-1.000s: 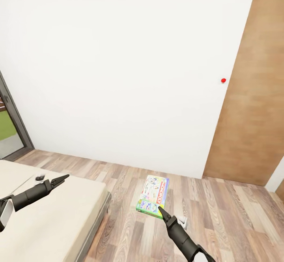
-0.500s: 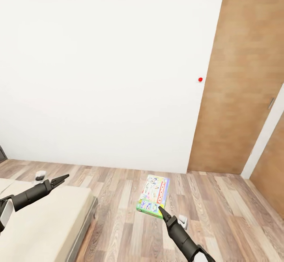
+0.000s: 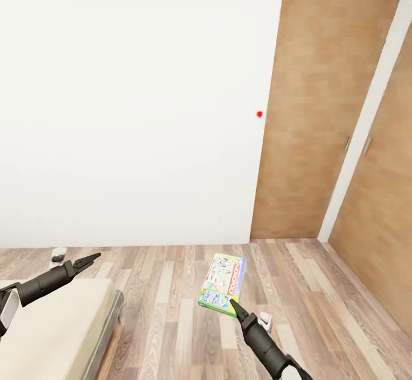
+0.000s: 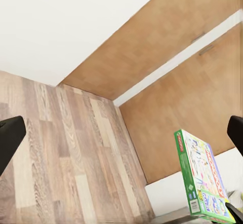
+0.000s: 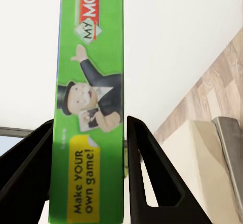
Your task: Put all the toys in the child's room - the three board games (two on the bed and one on the table), the two jigsaw puzzles on the table, and the tennis ball on the table - inside the toy box on the table in the child's room.
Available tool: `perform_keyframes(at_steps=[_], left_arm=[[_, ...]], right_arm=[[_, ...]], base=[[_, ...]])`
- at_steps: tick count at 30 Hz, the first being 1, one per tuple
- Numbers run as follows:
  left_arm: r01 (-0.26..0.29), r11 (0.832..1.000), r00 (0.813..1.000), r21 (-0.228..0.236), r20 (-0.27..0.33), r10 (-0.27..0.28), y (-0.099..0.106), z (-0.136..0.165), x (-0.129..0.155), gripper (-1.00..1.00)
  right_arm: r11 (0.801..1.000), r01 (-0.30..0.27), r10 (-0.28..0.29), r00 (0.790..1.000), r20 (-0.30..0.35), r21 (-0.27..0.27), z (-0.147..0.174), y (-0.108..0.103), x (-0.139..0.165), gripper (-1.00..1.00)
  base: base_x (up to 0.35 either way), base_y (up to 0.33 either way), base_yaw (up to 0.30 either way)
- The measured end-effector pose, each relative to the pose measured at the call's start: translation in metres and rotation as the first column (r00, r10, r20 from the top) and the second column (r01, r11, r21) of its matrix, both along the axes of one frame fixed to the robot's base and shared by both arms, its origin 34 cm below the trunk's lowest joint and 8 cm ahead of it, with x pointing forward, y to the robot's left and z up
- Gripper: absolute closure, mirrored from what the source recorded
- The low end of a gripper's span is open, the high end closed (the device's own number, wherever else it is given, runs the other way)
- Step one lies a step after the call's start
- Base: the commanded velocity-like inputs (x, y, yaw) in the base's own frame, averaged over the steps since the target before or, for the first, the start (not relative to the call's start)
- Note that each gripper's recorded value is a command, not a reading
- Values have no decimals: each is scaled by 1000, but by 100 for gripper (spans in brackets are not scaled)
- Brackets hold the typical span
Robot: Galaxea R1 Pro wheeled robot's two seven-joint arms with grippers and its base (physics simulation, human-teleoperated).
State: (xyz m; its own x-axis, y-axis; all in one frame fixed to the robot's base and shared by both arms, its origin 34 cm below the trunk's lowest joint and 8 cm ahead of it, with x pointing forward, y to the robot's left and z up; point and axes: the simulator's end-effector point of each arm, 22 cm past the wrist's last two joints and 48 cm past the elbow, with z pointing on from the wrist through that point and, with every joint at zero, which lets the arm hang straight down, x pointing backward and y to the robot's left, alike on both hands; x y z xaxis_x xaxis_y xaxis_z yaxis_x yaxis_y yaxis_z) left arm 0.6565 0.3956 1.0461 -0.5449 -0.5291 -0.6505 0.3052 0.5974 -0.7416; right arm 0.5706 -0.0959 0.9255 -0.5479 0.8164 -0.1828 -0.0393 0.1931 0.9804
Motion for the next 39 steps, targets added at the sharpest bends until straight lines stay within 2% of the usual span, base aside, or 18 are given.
perform_keyframes(at_steps=[21,39], left_arm=[[0,1000,1000,0,0,0,0,0,0,-100],[0,1000,1000,0,0,0,0,0,0,-100]], right_arm=[[1000,-1,1,1000,-2,-1,-1,0,0,100],[1000,0,0,1000,-2,1,-1,0,-1,100]], base=[[-159,46,-279],[-18,77,-279]])
